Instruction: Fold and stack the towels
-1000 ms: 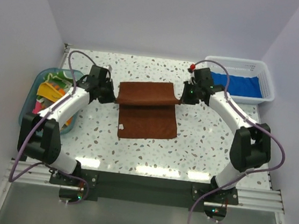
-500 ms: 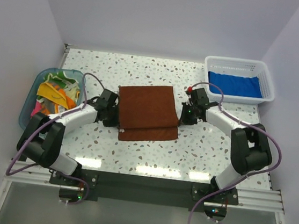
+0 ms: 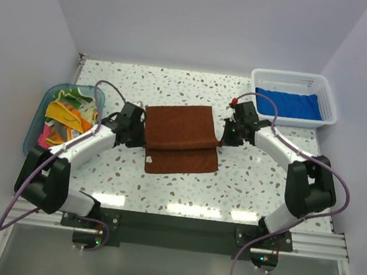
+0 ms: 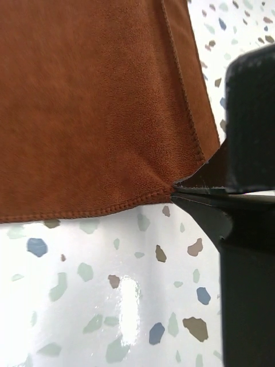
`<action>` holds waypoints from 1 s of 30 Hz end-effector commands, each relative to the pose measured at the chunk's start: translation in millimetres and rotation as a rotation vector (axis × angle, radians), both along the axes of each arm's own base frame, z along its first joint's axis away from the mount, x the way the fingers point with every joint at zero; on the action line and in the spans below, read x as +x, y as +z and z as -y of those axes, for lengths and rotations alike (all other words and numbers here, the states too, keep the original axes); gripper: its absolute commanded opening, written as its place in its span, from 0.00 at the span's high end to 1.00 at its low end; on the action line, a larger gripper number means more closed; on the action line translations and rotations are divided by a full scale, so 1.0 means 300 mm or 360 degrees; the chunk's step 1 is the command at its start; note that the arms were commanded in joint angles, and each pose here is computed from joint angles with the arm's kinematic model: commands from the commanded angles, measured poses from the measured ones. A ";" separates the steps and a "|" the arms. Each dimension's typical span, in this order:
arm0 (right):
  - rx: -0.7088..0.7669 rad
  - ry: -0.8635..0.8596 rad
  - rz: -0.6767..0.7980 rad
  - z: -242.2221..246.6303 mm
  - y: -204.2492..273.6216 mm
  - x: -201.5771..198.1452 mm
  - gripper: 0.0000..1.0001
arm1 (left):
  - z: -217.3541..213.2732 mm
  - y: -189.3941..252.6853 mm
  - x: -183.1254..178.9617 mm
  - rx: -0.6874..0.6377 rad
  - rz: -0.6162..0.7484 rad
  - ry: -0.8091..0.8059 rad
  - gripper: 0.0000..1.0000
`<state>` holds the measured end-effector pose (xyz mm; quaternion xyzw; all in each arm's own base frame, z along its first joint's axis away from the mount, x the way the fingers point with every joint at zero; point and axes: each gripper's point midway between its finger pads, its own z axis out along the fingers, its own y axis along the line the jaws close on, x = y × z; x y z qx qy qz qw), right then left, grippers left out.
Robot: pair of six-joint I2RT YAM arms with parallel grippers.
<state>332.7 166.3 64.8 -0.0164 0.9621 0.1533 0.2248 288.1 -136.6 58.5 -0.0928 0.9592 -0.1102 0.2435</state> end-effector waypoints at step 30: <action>-0.0127 -0.0011 -0.0110 0.077 -0.128 -0.232 1.00 | 0.047 -0.172 -0.261 0.0020 -0.0127 -0.0050 0.98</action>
